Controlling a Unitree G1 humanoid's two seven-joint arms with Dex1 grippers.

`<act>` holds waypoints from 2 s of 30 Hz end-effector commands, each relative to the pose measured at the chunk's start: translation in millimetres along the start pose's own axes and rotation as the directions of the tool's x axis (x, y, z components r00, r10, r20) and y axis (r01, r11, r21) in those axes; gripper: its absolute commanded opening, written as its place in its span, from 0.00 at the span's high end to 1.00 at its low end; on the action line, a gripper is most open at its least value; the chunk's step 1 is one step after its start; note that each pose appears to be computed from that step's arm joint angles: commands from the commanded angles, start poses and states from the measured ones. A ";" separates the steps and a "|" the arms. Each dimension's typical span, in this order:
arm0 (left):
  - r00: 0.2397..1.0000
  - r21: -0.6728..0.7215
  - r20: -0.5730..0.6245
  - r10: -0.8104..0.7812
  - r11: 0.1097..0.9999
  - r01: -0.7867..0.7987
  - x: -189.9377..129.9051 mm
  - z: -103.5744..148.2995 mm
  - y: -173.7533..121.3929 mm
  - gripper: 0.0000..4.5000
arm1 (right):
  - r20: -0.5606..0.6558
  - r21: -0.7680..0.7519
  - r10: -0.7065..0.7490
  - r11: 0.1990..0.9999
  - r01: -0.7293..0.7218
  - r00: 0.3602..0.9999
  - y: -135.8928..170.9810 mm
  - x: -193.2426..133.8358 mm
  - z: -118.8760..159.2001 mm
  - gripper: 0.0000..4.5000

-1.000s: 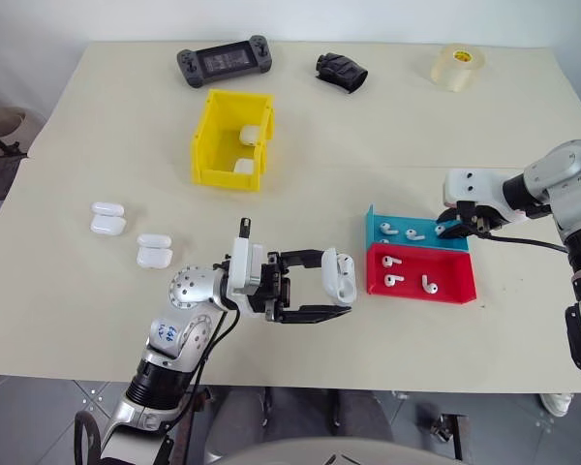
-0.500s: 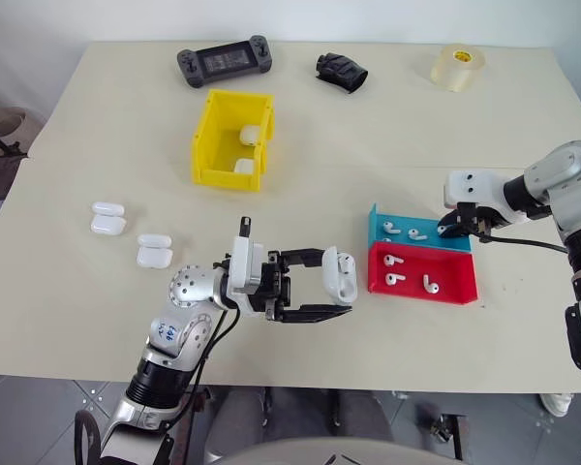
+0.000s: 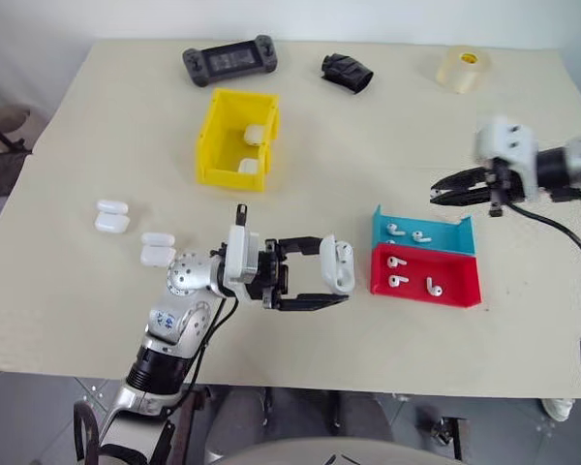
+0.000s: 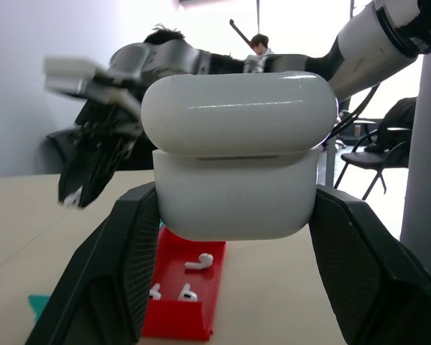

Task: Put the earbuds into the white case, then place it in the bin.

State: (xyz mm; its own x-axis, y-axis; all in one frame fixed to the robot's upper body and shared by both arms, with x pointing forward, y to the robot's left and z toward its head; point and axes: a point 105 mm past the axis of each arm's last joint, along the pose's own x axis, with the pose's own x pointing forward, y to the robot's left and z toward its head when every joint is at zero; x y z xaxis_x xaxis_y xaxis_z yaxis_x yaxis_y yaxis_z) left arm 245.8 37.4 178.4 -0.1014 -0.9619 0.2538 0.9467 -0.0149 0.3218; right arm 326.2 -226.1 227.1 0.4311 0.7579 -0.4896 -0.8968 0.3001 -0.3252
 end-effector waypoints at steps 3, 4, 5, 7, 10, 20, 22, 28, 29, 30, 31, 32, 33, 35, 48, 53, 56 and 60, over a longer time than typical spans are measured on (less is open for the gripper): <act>0.999 0.022 0.054 -0.008 1.000 0.007 5.1 9.8 7.8 0.39 | 0.357 0.103 -0.017 0.994 -0.022 0.934 49.6 -20.3 40.8 0.88; 0.998 0.022 0.058 -0.010 1.000 0.009 5.0 10.5 9.5 0.39 | 0.443 0.128 -0.041 0.992 -0.018 0.895 57.1 -19.7 49.6 0.88; 0.998 0.025 0.060 -0.016 1.000 0.015 5.9 10.9 11.2 0.39 | 0.532 0.160 -0.079 0.987 -0.009 0.843 66.3 -19.1 58.0 0.88; 0.997 0.026 0.068 -0.027 0.999 0.025 8.0 12.8 16.0 0.39 | 0.662 0.241 -0.154 0.970 -0.014 0.734 88.7 -11.4 71.6 0.88; 0.996 0.028 0.075 -0.039 0.999 0.037 9.3 14.3 19.3 0.39 | 0.727 0.316 -0.232 0.949 -0.015 0.646 105.3 -3.7 84.9 0.88; 0.991 0.023 0.114 -0.068 0.998 0.066 13.7 19.4 25.9 0.39 | 0.803 0.424 -0.311 0.897 -0.121 0.509 140.0 21.1 111.6 0.88; 0.991 0.014 0.110 -0.080 0.997 0.079 14.2 19.5 25.6 0.39 | 0.801 0.425 -0.308 0.896 -0.125 0.513 142.1 24.7 111.8 0.88; 0.988 -0.007 0.111 -0.107 0.994 0.109 16.4 20.2 22.8 0.39 | 0.783 0.402 -0.272 0.907 -0.121 0.560 148.9 38.7 106.5 0.88; 0.988 -0.009 0.111 -0.107 0.994 0.108 16.1 20.2 22.9 0.39 | 0.781 0.399 -0.270 0.909 -0.118 0.563 149.2 39.7 105.9 0.88; 0.988 -0.015 0.114 -0.104 0.994 0.106 15.8 20.3 22.9 0.39 | 0.776 0.397 -0.263 0.910 -0.119 0.574 150.5 41.7 104.1 0.88; 0.988 -0.018 0.115 -0.103 0.994 0.106 15.4 20.1 22.6 0.39 | 0.772 0.398 -0.257 0.908 -0.128 0.581 152.2 43.4 102.5 0.88; 0.988 -0.021 0.115 -0.102 0.994 0.105 15.2 19.9 22.3 0.39 | 0.771 0.399 -0.252 0.907 -0.135 0.585 153.5 44.5 101.4 0.88; 0.988 -0.022 0.115 -0.101 0.994 0.105 14.9 19.8 22.2 0.39 | 0.765 0.398 -0.246 0.907 -0.136 0.596 154.9 46.2 100.0 0.88; 0.988 -0.022 0.115 -0.101 0.994 0.104 14.7 19.7 22.3 0.39 | 0.758 0.396 -0.236 0.907 -0.141 0.609 157.3 48.5 97.8 0.88; 0.989 -0.030 0.125 -0.083 0.996 0.088 15.2 20.1 25.3 0.39 | 0.728 0.422 -0.259 0.899 -0.118 0.635 156.1 50.3 85.4 0.88; 0.989 -0.027 0.128 -0.080 0.996 0.084 15.9 21.4 25.8 0.39 | 0.713 0.452 -0.257 0.880 -0.147 0.652 156.9 52.1 78.9 0.88; 0.988 -0.024 0.129 -0.080 0.996 0.084 16.4 21.8 26.3 0.39 | 0.712 0.442 -0.242 0.884 -0.153 0.659 157.6 51.7 78.2 0.67; 0.991 -0.018 0.107 -0.079 0.997 0.081 14.4 19.8 27.2 0.39 | 0.697 0.428 -0.260 0.899 -0.096 0.668 152.5 42.7 75.3 0.38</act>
State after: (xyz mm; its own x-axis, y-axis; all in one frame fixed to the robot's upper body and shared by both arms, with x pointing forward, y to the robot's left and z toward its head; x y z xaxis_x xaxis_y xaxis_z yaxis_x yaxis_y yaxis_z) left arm 267.3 29.0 199.1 -0.1815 -0.9340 0.3076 0.9559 -0.0942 0.2782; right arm 202.0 -99.0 213.8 0.4507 0.8335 0.3196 -0.8921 0.4341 0.1258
